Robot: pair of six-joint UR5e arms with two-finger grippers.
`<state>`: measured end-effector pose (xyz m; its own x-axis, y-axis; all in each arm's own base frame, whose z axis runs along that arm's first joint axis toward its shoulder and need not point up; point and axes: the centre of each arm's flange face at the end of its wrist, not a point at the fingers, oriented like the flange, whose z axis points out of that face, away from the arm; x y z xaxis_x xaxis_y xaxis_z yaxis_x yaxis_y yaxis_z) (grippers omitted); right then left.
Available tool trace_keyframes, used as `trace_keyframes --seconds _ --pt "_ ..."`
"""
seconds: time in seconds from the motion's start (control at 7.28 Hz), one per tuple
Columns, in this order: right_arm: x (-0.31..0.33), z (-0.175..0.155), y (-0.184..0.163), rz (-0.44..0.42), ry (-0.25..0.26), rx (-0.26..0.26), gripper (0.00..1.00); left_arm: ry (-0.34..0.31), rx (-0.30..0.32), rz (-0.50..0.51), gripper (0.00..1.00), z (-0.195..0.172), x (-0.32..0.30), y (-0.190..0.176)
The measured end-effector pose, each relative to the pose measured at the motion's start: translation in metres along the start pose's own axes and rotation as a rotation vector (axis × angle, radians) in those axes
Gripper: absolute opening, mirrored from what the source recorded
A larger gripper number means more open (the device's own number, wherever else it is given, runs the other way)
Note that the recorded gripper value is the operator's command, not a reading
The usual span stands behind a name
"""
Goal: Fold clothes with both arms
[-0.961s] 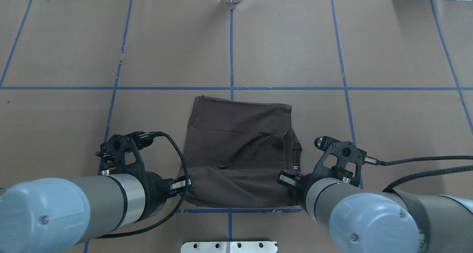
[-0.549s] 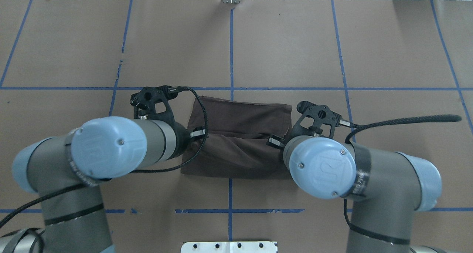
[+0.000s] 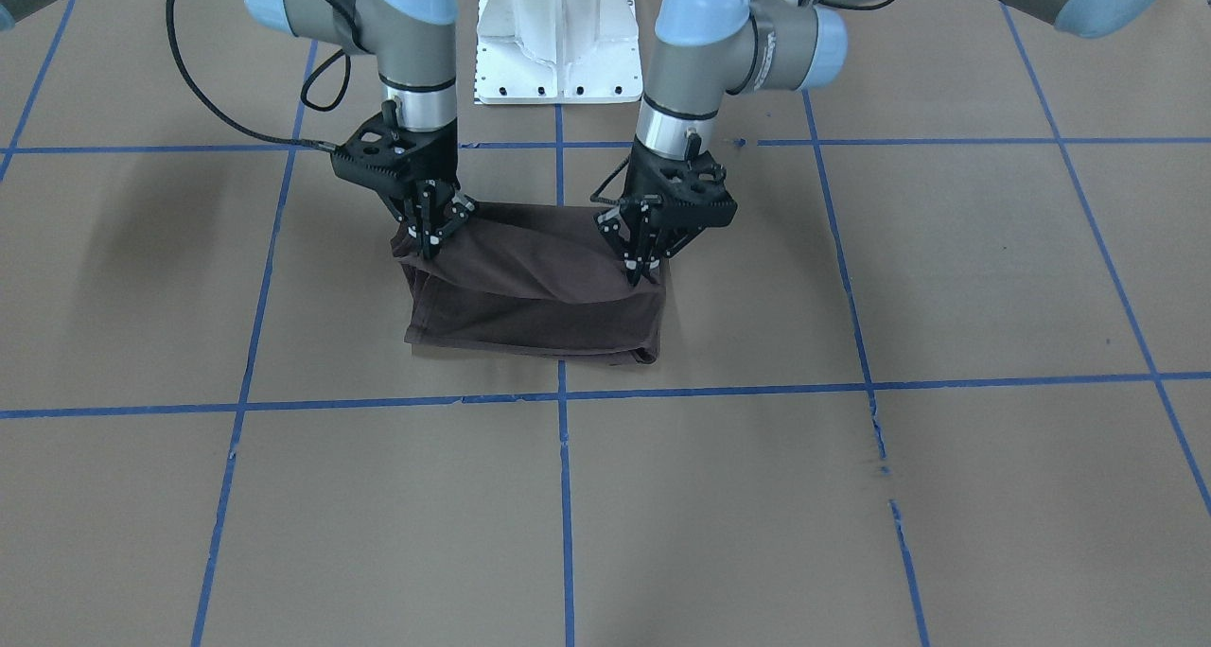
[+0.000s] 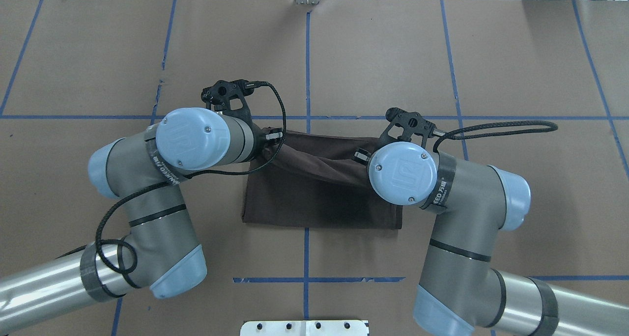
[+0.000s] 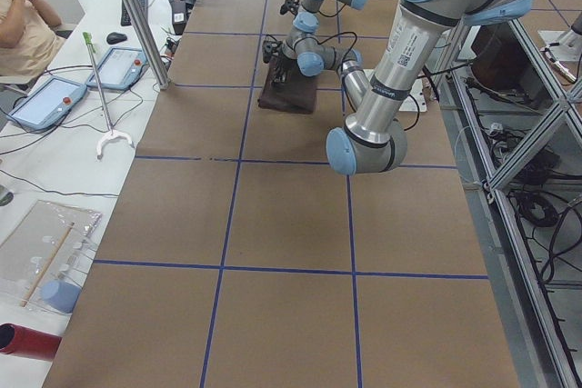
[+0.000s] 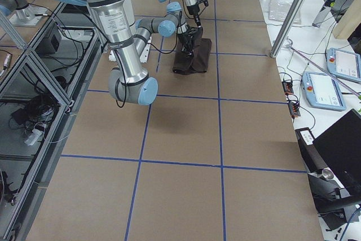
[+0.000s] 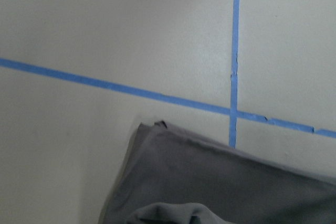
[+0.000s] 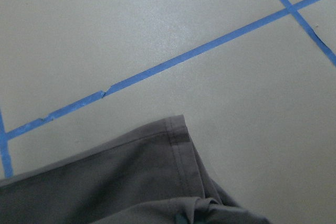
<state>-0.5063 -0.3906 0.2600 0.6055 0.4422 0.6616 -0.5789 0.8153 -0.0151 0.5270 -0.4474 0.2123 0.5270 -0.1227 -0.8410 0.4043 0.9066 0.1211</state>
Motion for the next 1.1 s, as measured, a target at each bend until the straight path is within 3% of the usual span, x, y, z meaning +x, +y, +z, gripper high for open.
trace_keyframes --seconds 0.14,0.27,0.41,0.82,1.1 --pt "-0.001 0.019 -0.003 -0.001 0.004 0.006 0.0 -0.008 0.005 0.006 0.04 0.017 -0.003 -0.005" --pt "-0.001 0.03 -0.005 -0.004 0.007 0.009 0.84 -0.012 0.006 0.009 0.99 0.025 -0.005 -0.007" --pt "0.0 0.036 -0.007 -0.02 0.009 0.012 1.0 -0.015 0.006 0.034 1.0 0.028 -0.006 -0.007" --pt "-0.017 0.019 -0.02 -0.13 -0.028 -0.022 1.0 0.001 -0.017 0.191 1.0 0.019 -0.015 -0.03" --pt "-0.041 0.0 -0.002 -0.19 -0.07 -0.052 1.0 0.032 -0.043 0.263 1.0 0.012 -0.038 -0.051"
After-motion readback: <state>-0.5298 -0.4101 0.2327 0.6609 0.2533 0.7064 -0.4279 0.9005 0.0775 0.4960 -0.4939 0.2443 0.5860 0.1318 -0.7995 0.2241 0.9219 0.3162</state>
